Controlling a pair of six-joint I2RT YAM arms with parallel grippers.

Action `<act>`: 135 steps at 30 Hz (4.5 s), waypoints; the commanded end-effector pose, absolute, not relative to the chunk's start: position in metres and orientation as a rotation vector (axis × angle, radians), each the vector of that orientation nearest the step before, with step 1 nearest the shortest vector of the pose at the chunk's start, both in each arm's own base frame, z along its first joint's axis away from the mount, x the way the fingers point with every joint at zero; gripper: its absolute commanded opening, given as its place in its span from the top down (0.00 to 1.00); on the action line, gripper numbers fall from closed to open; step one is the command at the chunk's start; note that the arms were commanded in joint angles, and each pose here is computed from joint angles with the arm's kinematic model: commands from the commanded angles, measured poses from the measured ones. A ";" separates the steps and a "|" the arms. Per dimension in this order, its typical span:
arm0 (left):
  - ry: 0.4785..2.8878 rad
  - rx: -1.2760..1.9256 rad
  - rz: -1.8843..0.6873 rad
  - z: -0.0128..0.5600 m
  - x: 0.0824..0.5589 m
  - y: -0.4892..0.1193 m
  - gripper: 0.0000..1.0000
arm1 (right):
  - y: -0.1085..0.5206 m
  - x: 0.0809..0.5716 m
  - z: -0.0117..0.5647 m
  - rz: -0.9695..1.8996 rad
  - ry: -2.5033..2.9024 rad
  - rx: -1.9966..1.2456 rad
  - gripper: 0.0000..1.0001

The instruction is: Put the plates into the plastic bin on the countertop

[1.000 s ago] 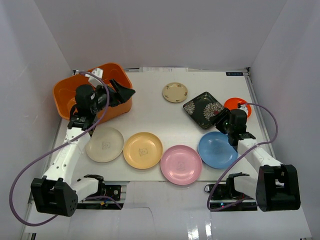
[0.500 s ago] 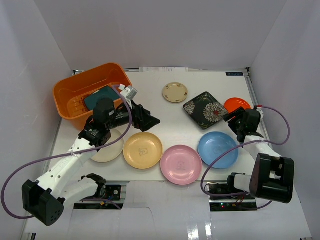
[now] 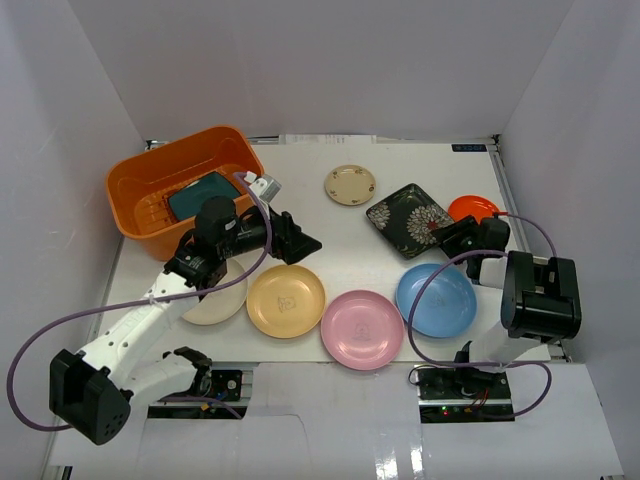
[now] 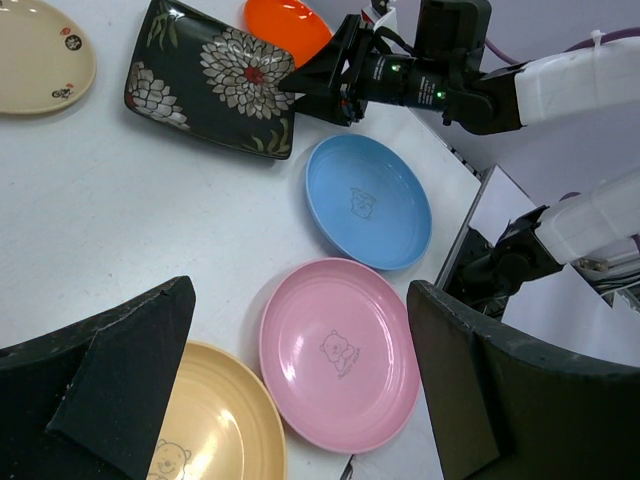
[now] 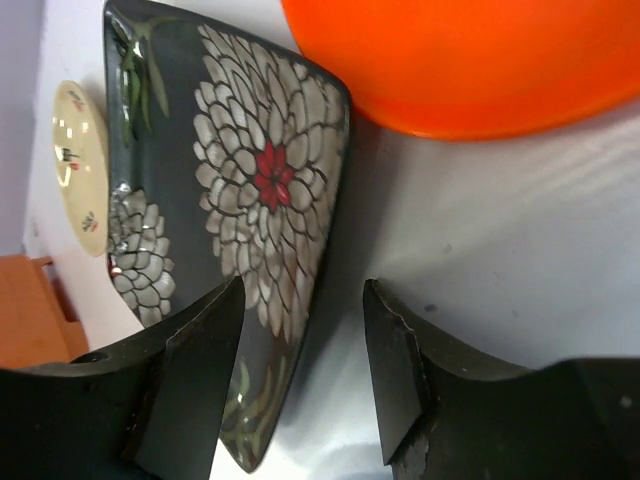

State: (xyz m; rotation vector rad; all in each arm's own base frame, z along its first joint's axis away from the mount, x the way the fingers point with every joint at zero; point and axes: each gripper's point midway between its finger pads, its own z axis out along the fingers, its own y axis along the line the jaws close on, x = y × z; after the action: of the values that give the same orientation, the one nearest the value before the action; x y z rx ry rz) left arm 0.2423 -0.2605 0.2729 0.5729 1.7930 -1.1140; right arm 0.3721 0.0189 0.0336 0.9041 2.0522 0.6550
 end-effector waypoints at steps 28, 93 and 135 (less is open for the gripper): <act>2.035 0.489 -1.062 0.244 0.280 -0.275 0.02 | 0.090 0.348 0.225 1.070 1.664 0.386 0.92; 1.948 -0.674 -0.673 0.302 0.447 0.046 1.00 | 0.223 0.229 0.190 1.294 1.880 -0.248 0.14; 2.274 -0.812 -0.418 0.172 0.454 0.096 0.68 | 0.256 0.218 0.158 1.237 1.979 -0.347 0.14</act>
State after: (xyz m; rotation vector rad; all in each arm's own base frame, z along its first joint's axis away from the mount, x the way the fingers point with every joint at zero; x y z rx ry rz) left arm 0.4434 0.0917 0.1453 -0.8734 2.3641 -0.4181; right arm 0.2092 0.2511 0.1410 -0.3286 2.0415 1.2468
